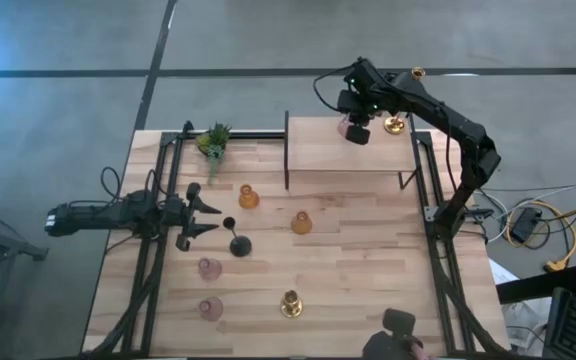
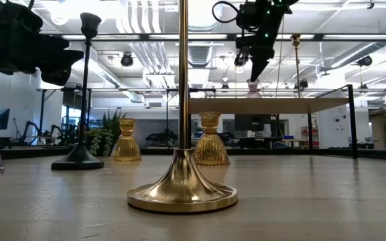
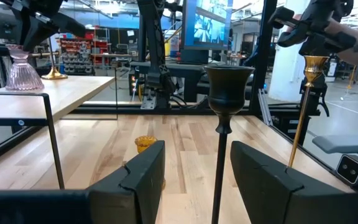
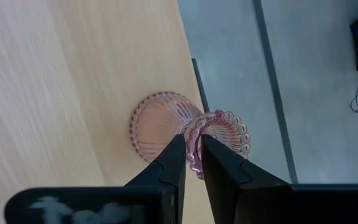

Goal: Pick & Place candle stick holders
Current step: Put the bottom right pink candle holder on the shelf, then put the right orange candle holder on the shelf

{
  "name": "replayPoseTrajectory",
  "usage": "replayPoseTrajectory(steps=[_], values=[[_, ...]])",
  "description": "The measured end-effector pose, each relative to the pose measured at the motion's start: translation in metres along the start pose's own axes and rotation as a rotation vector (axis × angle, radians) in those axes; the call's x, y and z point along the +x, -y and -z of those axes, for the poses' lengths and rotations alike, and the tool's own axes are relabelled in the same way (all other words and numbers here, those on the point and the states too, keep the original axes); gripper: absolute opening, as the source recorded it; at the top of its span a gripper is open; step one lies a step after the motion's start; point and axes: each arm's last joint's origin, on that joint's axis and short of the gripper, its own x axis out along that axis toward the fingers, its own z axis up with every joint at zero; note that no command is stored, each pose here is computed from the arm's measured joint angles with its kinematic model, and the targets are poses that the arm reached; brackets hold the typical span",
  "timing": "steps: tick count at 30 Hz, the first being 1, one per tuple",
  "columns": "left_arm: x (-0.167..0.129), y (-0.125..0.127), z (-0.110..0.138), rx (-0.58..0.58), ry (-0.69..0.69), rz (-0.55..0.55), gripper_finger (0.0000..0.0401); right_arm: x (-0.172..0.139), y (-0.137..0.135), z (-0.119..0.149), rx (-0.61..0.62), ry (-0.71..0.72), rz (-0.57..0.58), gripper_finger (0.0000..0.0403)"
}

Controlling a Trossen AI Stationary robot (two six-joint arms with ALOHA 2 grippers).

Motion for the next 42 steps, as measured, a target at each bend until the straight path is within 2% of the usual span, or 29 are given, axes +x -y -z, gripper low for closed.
replayPoseTrajectory(steps=[25,42], values=[[0.0000,0.0000,0.0000,0.000,0.000,0.000,0.0188,0.0004,0.0023,0.0034,0.018,-0.018,-0.007,0.0045],[0.0000,0.0000,0.0001,0.000,0.000,0.000,0.0188,-0.0006,0.0025,0.0030,0.019,-0.012,-0.010,0.0101]])
